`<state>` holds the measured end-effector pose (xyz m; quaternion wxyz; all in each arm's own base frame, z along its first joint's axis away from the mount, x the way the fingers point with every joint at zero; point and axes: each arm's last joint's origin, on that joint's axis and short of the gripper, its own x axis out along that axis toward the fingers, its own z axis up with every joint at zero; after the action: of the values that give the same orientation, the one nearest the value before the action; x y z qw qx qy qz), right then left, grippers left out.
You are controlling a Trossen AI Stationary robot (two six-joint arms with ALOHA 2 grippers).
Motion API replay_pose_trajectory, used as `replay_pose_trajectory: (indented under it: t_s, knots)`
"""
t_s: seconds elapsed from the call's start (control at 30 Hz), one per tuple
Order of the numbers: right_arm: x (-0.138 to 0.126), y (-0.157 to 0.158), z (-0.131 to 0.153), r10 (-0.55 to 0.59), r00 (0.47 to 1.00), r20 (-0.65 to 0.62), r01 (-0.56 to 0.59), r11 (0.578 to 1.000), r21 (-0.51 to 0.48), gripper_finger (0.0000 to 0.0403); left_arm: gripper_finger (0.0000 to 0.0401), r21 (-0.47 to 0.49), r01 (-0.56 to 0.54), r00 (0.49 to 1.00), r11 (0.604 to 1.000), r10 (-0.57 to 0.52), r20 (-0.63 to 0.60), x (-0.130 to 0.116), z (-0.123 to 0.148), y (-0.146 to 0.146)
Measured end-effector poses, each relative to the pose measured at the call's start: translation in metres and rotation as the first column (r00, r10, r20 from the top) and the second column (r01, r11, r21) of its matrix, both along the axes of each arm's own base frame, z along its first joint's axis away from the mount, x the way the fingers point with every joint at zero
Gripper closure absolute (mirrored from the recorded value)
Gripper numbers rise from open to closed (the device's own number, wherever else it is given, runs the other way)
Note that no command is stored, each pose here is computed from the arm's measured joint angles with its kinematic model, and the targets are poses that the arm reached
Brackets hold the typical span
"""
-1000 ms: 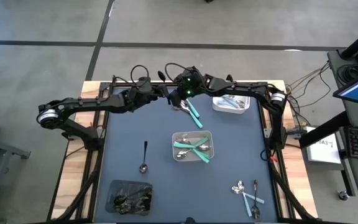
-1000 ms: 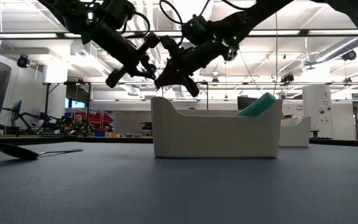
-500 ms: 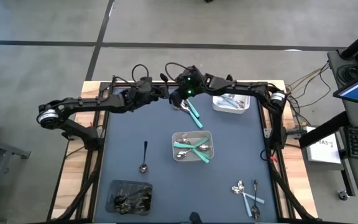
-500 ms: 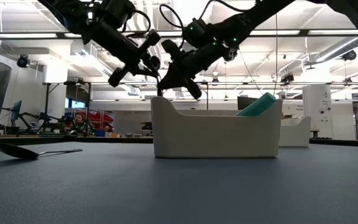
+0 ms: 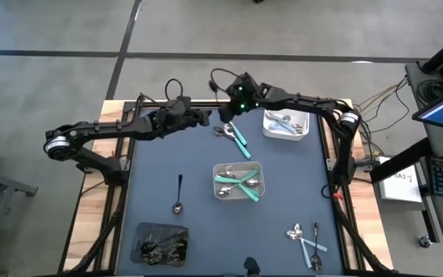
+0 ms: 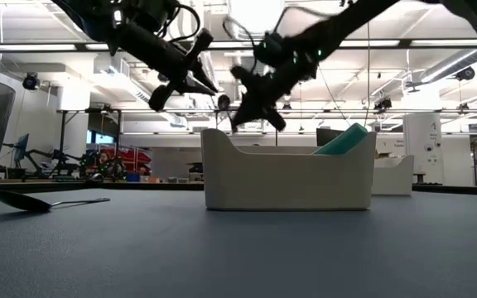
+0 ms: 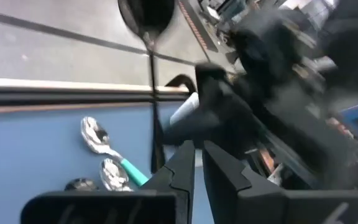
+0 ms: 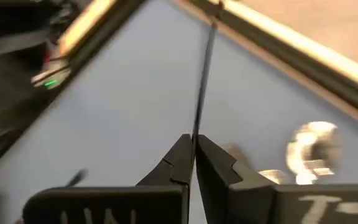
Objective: Sort silverware by color (type)
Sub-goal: Put the black spoon into the black bin
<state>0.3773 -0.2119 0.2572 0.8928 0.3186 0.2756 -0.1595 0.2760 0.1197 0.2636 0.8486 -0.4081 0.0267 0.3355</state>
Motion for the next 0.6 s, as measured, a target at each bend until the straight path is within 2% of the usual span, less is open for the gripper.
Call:
replay_pose_trajectory:
  t_s: [0.07, 0.2, 0.37, 0.47, 0.6]
  knots:
    - [0.0, 0.003, 0.003, 0.031, 0.999, 0.007, -0.031, 1.0, -0.003, 0.0395, 0.0387, 0.007, 0.002, 1.0, 1.0, -0.002, 0.009, 0.0, 0.002, 0.0]
    - [-0.01, -0.001, -0.001, 0.028, 0.997, -0.074, -0.028, 1.0, -0.005, 0.0395, 0.0388, 0.018, 0.038, 0.999, 0.999, -0.038, -0.006, -0.001, 0.002, -0.001]
    - [-0.043, -0.005, 0.016, 0.034, 0.979, -0.199, -0.04, 0.999, -0.026, 0.0395, 0.0388, 0.03, 0.092, 0.996, 0.995, -0.092, -0.014, -0.001, 0.004, -0.003]
    - [-0.065, -0.006, 0.025, -0.002, 0.953, -0.303, -0.017, 0.998, -0.061, 0.0395, 0.0388, 0.028, 0.122, 0.992, 0.992, -0.122, -0.019, -0.001, 0.003, -0.004]
    - [-0.09, 0.002, 0.044, -0.006, 0.931, -0.365, -0.015, 0.998, -0.053, 0.0395, 0.0388, 0.023, 0.139, 0.99, 0.99, -0.139, -0.03, -0.002, 0.003, -0.004]
